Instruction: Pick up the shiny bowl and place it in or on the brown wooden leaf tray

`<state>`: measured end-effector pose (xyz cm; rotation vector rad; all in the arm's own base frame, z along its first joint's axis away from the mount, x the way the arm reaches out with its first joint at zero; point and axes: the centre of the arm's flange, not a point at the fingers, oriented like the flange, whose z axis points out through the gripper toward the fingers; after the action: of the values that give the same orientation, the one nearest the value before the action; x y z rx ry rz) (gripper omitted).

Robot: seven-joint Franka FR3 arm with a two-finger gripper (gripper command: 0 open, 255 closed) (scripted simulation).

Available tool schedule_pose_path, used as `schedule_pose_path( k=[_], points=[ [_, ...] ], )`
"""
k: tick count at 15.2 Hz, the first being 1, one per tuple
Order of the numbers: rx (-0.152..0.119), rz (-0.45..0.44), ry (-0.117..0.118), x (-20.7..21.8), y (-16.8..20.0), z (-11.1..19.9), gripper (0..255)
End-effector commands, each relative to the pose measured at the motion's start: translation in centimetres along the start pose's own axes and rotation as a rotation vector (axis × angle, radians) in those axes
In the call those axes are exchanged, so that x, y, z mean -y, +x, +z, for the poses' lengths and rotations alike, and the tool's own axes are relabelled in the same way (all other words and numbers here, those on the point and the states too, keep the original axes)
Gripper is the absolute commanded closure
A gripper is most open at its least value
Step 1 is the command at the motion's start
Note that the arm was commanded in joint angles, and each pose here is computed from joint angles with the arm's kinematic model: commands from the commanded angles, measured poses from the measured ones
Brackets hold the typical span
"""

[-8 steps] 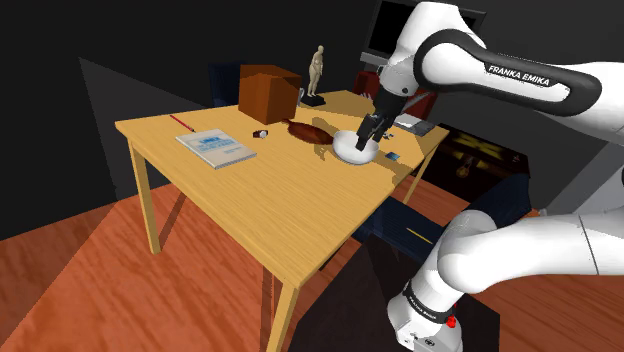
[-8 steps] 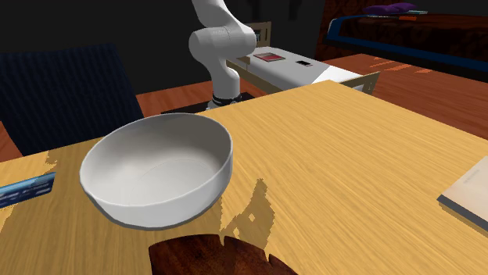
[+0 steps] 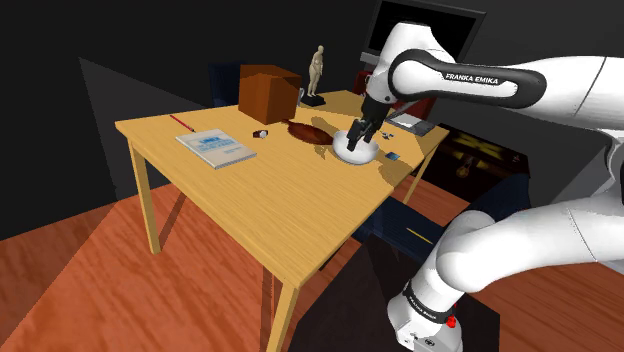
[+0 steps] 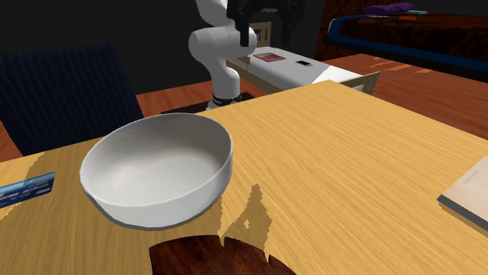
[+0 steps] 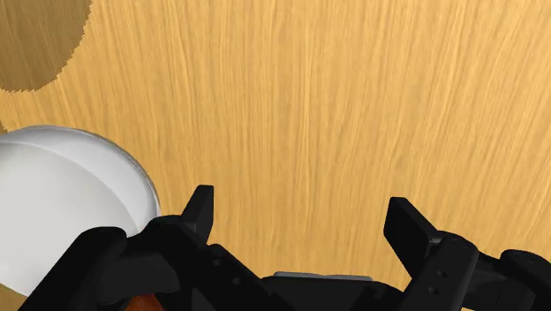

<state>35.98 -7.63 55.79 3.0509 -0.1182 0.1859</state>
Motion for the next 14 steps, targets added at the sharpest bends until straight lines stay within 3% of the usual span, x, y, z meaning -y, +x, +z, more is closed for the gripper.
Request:
schedule_pose_path(
  k=[1,14],
  points=[
    [0.000,0.002,-0.010,-1.7,1.2,1.4,0],
    [0.007,0.019,-0.068,-12.0,10.1,10.8,0]
  ],
)
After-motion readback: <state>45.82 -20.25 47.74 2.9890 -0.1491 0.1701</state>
